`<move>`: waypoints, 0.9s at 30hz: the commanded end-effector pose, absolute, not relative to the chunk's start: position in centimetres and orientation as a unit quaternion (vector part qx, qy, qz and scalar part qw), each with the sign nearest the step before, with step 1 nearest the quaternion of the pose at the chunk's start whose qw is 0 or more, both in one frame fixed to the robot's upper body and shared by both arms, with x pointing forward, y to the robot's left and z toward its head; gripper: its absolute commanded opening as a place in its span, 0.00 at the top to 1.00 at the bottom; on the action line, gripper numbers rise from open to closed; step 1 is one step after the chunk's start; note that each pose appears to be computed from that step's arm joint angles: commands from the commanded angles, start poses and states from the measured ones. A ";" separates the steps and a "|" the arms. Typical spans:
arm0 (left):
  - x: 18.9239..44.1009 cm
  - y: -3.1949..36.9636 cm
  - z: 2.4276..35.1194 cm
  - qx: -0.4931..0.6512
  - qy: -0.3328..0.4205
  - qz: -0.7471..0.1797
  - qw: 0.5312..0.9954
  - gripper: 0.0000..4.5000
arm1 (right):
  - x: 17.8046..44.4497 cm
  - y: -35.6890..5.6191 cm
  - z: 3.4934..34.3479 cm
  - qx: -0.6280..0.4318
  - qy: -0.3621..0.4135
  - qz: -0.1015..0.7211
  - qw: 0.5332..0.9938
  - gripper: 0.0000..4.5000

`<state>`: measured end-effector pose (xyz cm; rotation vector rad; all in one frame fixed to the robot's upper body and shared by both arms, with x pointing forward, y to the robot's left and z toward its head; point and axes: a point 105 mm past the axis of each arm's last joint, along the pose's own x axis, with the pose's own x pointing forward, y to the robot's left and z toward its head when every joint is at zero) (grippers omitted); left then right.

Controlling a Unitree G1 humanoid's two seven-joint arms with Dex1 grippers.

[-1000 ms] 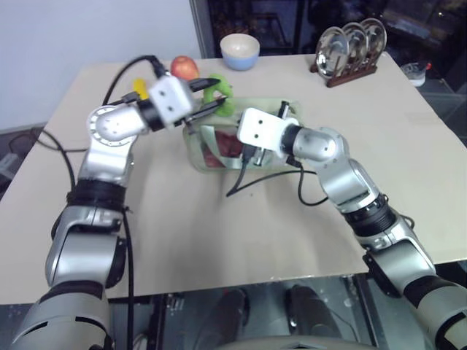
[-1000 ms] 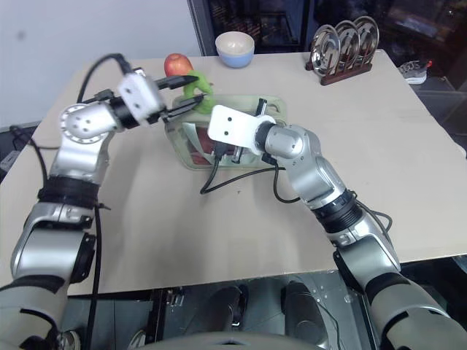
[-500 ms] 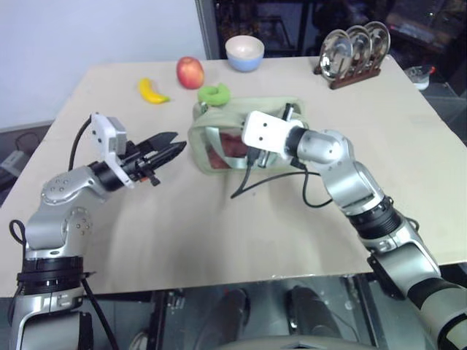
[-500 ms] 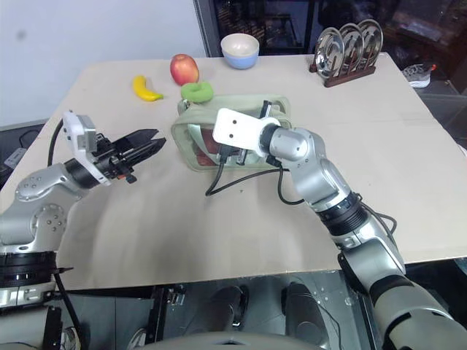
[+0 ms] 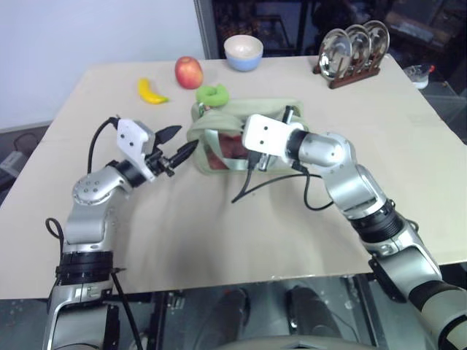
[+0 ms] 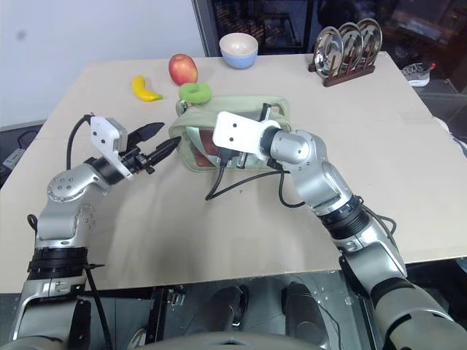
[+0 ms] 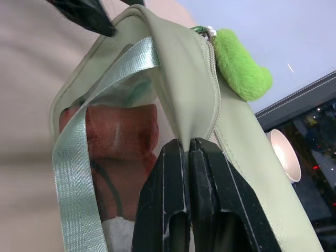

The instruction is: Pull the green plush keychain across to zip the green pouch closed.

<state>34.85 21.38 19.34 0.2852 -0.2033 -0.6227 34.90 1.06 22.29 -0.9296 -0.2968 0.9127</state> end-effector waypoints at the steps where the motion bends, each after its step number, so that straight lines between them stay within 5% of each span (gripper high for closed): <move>1: 35.3 20.5 19.5 0.141 -0.105 -0.308 0.935 0.45 | 34.0 1.4 23.2 -0.433 -0.161 0.427 0.777 1.00; 3: 35.5 20.2 19.3 0.132 -0.103 -0.311 0.936 0.52 | 34.0 1.4 23.3 -0.434 -0.162 0.426 0.777 1.00; 6: 35.4 20.3 19.3 0.132 -0.103 -0.309 0.936 0.77 | 34.1 1.0 23.2 -0.414 -0.142 0.433 0.788 1.00; 9: 35.4 20.3 19.4 0.133 -0.110 -0.308 0.936 1.00 | 33.9 0.7 23.9 -0.394 -0.141 0.436 0.797 0.79; 12: 35.2 19.9 19.5 0.146 -0.114 -0.311 0.932 1.00 | 33.3 0.3 25.1 -0.405 -0.167 0.427 0.791 0.46; 18: 35.1 19.6 19.5 0.152 -0.120 -0.306 0.932 1.00 | 31.6 0.5 29.5 -0.406 -0.225 0.439 0.770 0.46; 27: 35.0 19.5 19.6 0.158 -0.128 -0.300 0.932 1.00 | 35.2 4.1 30.3 -0.503 -0.277 0.391 0.719 0.46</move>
